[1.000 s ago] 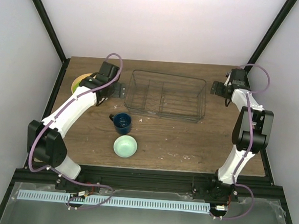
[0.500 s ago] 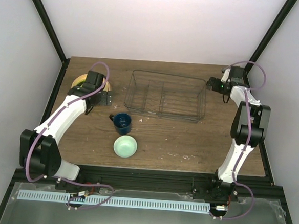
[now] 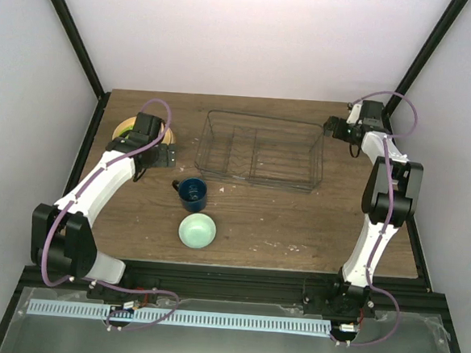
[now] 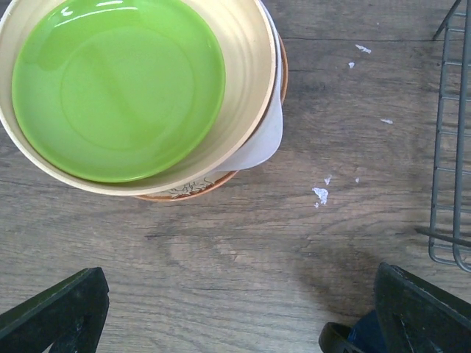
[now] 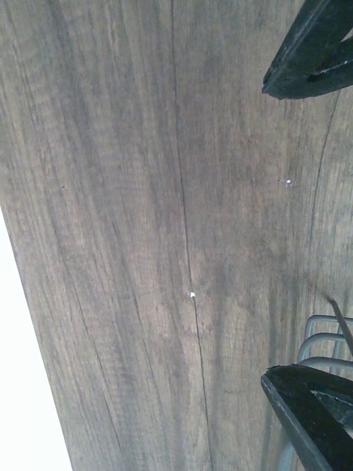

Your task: Load the mixed dishes into the dish rack

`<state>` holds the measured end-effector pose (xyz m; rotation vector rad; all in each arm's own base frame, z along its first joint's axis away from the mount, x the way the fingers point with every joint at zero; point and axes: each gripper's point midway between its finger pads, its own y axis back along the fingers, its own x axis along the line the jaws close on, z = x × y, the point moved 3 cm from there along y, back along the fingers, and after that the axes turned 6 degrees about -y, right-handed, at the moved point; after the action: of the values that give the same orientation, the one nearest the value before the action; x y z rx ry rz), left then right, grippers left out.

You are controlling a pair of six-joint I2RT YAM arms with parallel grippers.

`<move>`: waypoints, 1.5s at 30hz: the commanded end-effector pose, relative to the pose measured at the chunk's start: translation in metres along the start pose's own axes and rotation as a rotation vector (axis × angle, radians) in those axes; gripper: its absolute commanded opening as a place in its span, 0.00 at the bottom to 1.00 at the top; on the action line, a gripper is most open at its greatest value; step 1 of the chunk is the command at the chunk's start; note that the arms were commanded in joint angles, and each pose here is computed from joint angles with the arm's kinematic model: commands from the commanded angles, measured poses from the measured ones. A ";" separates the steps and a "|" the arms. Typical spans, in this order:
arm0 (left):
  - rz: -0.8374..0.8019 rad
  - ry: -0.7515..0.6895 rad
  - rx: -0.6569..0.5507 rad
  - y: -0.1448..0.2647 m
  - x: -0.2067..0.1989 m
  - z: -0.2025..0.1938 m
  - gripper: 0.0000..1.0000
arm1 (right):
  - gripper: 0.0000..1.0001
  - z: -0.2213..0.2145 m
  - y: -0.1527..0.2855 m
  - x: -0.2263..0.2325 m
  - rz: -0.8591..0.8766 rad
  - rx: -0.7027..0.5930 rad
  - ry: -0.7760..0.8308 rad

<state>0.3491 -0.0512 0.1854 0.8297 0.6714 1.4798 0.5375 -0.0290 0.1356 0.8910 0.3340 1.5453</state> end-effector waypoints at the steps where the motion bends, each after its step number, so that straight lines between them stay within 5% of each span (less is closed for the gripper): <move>1: -0.016 0.004 -0.029 0.004 -0.002 0.006 1.00 | 1.00 0.013 -0.007 0.023 0.065 -0.020 0.030; 14: -0.081 0.008 0.000 0.001 -0.011 -0.003 1.00 | 1.00 0.021 -0.014 0.041 0.053 -0.035 0.049; 26: -0.126 -0.074 0.041 0.018 -0.040 -0.037 1.00 | 1.00 0.004 0.073 -0.008 -0.357 -0.089 -0.004; 34: -0.157 -0.116 0.025 0.039 -0.052 -0.051 1.00 | 1.00 -0.039 0.140 0.021 -0.289 -0.124 -0.026; 45: -0.179 -0.280 0.094 0.067 -0.109 -0.108 1.00 | 0.98 -0.121 0.169 0.078 -0.129 -0.032 0.048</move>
<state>0.2467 -0.1576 0.1854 0.9031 0.5620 1.1307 0.3510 0.0296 0.1962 0.7613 0.3840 1.4282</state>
